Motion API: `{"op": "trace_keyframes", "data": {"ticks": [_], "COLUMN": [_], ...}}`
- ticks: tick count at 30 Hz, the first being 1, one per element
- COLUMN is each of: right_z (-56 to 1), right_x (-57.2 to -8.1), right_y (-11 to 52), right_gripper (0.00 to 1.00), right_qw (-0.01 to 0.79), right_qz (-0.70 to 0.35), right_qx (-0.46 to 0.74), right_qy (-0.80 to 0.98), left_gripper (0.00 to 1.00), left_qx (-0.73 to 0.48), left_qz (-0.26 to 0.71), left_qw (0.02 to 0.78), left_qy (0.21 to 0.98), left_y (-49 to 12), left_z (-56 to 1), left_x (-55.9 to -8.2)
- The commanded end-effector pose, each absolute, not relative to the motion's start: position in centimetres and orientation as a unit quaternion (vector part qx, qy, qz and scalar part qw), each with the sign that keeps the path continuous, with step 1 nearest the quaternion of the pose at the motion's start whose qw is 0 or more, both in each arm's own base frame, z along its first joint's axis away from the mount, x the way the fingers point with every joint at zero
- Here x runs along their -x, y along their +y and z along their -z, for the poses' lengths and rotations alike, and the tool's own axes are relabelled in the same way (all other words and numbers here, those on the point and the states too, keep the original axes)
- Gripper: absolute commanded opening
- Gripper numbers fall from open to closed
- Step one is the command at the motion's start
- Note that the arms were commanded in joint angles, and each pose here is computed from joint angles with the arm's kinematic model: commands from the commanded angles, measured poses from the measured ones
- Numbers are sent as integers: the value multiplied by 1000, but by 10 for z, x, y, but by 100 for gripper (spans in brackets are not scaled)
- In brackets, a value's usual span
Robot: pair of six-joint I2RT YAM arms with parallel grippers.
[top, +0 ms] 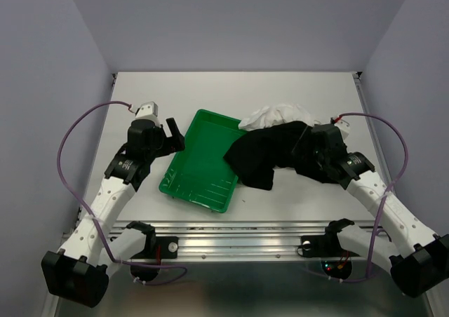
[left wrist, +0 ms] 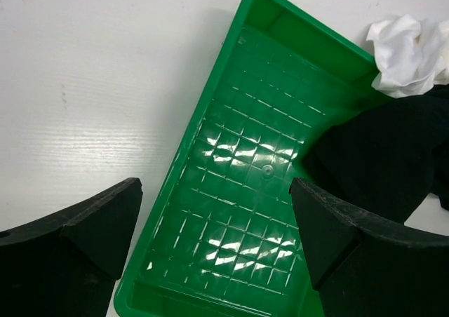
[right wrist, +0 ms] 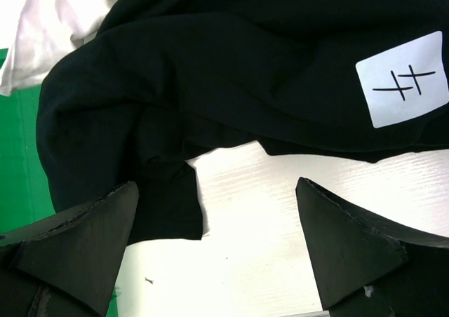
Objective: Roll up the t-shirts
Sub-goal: Move the T-shirt to the center of the board.
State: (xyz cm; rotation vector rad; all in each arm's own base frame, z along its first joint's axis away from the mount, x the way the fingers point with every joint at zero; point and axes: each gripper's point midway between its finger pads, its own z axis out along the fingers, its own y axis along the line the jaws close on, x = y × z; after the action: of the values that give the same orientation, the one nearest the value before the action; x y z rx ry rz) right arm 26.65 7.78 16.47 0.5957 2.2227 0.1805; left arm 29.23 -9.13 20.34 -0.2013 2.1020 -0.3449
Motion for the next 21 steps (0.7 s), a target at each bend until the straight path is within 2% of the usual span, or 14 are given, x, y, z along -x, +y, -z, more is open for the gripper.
{"op": "trace_keyframes", "data": {"ticks": [1, 10, 21], "right_z": [-174, -176, -151], "right_x": [-272, -275, -277], "right_y": [81, 90, 115], "right_gripper": [100, 100, 100], "right_qw": [422, 421, 372], "right_qz": [-89, -108, -145], "right_qx": [-236, -228, -205], "right_qy": [871, 871, 893], "left_gripper": [99, 94, 89], "left_qx": [92, 73, 21], "left_qz": [113, 107, 161], "left_qw": [464, 427, 402], "left_qy": [874, 895, 901], "left_y": [-83, -92, -150], "left_z": [-192, -174, -167], "left_x": [-294, -304, -295]}}
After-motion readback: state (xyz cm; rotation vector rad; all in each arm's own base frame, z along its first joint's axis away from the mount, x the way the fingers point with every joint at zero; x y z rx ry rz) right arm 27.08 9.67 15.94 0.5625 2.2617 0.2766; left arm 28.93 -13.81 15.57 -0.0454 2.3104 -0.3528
